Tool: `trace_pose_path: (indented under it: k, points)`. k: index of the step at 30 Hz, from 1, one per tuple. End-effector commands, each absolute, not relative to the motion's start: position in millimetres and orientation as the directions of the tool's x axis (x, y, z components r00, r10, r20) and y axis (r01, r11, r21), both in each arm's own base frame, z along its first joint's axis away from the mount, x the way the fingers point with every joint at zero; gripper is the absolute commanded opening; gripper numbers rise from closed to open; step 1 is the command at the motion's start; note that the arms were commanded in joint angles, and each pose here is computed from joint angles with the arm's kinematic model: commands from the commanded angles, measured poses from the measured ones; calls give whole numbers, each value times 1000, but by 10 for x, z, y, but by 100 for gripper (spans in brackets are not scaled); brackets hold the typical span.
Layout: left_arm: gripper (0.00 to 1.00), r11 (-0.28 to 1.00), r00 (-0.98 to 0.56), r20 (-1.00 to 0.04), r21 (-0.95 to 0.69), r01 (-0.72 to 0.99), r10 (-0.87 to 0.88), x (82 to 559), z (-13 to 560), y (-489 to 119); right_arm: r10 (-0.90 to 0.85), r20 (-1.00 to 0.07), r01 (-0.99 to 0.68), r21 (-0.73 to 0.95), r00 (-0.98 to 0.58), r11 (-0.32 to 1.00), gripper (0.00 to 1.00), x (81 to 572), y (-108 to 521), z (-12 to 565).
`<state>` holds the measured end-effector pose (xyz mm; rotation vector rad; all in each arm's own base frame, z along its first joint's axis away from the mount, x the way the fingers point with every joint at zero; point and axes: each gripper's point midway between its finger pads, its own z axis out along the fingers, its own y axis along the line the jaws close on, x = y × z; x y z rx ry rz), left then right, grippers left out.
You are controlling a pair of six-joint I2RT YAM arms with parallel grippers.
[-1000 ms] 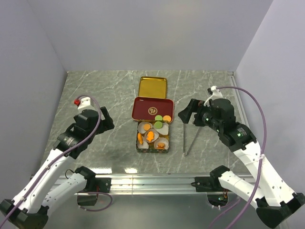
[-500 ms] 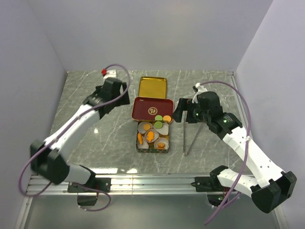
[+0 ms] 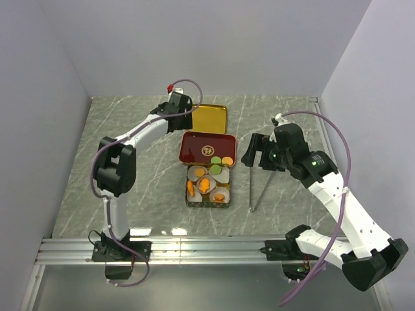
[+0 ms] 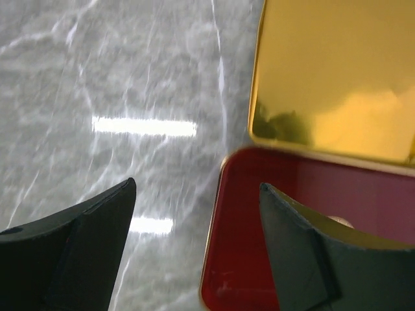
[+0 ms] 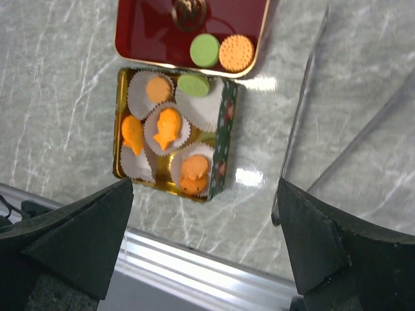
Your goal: Pack the cookies
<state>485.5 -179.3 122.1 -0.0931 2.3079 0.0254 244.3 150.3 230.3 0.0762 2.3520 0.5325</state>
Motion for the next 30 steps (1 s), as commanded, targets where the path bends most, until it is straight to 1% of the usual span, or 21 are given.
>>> trace_pose_path:
  k: [1, 3, 6, 10, 12, 16, 18, 23, 26, 27, 30]
  points:
    - [82, 995, -596, -798, -98, -29, -95, 5238, 1468, -1939, 273, -610, -33, 441, -744, 897, 98, 2364, 1469, 2492]
    - [80, 994, -611, -787, -110, -9, -92, 5289, 1375, -2000, 277, -599, -26, 446, -751, 895, 97, 2352, 1481, 2523]
    - [77, 990, -629, -772, -136, 20, -93, 5367, 1244, -2107, 268, -607, -4, 408, -748, 913, 97, 2399, 1417, 2557]
    - [76, 984, -648, -754, -175, 39, -108, 5436, 1089, -2185, 250, -596, 0, 387, -763, 922, 97, 2481, 1445, 2550]
    - [74, 980, -640, -758, -194, 37, -126, 5518, 1122, -2191, 251, -587, -4, 397, -770, 918, 97, 2498, 1487, 2543]
    - [70, 979, -660, -740, -199, 32, -129, 5658, 965, -2205, 246, -578, 8, 383, -778, 924, 97, 2530, 1482, 2494]
    - [67, 972, -660, -735, -232, 32, -154, 5715, 963, -2202, 243, -574, 11, 377, -782, 926, 97, 2527, 1480, 2466]
    - [63, 965, -671, -719, -263, 24, -179, 5782, 858, -2184, 234, -558, 20, 363, -796, 932, 97, 2500, 1460, 2368]
    - [56, 961, -682, -709, -273, 32, -179, 5792, 785, -2206, 226, -549, 19, 356, -805, 934, 97, 2508, 1468, 2332]
    - [53, 959, -686, -705, -281, 38, -179, 5788, 771, -2228, 221, -549, 15, 354, -806, 935, 97, 2518, 1474, 2332]
    - [50, 957, -699, -694, -284, 48, -171, 5782, 678, -2245, 206, -540, 12, 341, -816, 940, 96, 2564, 1496, 2301]
